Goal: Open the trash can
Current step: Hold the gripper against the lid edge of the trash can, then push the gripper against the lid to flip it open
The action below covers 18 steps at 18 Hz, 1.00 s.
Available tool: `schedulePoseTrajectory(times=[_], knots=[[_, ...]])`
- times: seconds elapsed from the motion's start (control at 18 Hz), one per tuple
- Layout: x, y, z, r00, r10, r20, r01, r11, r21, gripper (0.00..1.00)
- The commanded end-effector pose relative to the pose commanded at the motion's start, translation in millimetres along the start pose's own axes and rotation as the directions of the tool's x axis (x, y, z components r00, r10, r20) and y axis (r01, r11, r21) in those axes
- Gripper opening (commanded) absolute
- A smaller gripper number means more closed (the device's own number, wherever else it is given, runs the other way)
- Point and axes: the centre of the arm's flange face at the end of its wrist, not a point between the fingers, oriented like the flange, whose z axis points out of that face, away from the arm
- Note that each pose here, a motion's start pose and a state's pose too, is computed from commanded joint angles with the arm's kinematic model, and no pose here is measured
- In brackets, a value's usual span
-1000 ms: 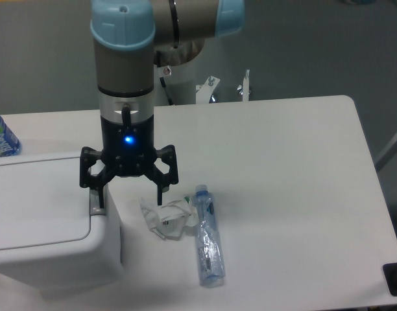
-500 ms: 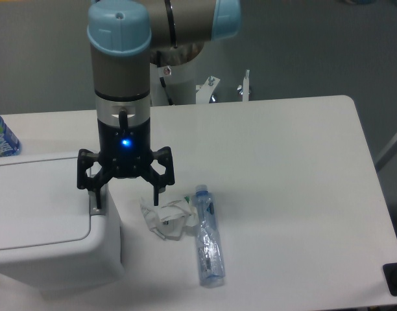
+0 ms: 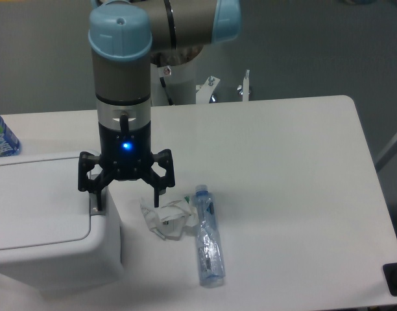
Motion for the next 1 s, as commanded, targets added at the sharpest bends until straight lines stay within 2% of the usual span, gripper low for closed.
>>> schedulePoseTrajectory(times=[0.67,0.83,1.0], knots=[[-0.3,-1.1,1.8,1.0,0.002,0.0,-0.002,1.0,0.0,1.0],[1.3,-9.2,-15.8,1.0,0.006,0.001,-0.006,0.999,0.035,1.0],[-23.8,-24.3,-37.6,0.999,-0.027,0.018,0.025,0.996,0.081,1.0]])
